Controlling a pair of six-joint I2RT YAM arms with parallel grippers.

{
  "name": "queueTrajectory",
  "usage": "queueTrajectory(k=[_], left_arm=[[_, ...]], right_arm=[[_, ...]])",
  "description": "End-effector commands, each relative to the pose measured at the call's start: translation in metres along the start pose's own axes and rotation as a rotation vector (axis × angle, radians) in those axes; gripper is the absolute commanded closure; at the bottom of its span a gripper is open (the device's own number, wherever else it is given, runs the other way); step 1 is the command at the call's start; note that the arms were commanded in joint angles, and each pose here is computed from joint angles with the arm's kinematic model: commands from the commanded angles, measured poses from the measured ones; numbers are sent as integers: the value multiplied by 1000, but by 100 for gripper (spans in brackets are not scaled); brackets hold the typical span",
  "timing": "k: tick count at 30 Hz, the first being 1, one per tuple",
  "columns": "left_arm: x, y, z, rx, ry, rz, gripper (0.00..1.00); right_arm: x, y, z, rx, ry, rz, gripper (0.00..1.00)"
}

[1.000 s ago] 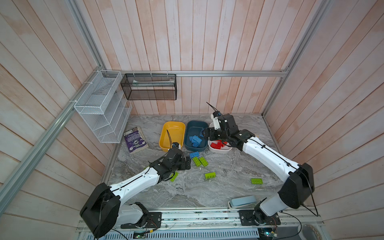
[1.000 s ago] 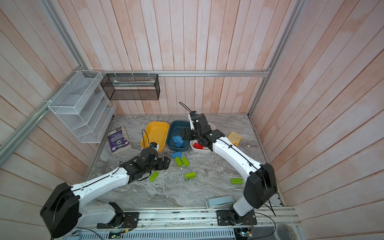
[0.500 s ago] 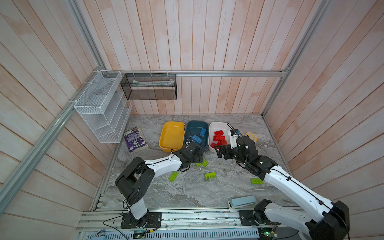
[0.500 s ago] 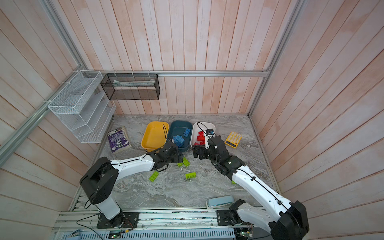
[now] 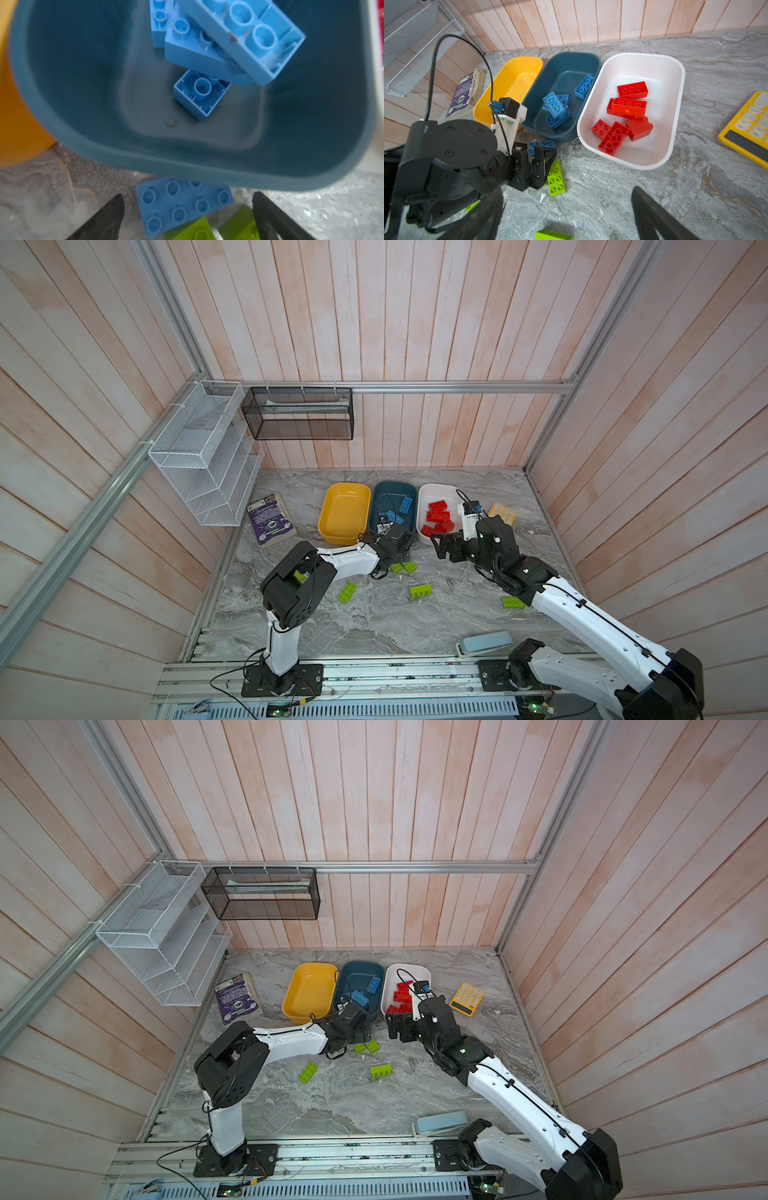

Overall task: Sort the legos into containers by color
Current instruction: 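Lower the left gripper onto the blue brick beside the green bricks and grasp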

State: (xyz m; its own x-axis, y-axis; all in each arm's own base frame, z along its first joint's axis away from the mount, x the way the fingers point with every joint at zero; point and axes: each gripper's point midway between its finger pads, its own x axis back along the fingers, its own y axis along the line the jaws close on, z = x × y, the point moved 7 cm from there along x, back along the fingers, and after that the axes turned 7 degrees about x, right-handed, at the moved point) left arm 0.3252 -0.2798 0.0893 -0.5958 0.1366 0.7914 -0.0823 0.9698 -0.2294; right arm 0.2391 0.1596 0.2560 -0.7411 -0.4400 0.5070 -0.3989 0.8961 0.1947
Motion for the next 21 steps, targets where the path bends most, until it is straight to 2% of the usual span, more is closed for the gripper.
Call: queueTrajectory(k=[1,12,21], left_arm=[[-6,0,1,-3,-6,-44,5],[1,4,10,-18,10,-45,25],[33,9,13,-36,-11,3,32]], right_arm=[[1,-1,4,20,-1,0,4],[0,0,6,19,-2,-18,5],[1,2,6,16,1,-30,6]])
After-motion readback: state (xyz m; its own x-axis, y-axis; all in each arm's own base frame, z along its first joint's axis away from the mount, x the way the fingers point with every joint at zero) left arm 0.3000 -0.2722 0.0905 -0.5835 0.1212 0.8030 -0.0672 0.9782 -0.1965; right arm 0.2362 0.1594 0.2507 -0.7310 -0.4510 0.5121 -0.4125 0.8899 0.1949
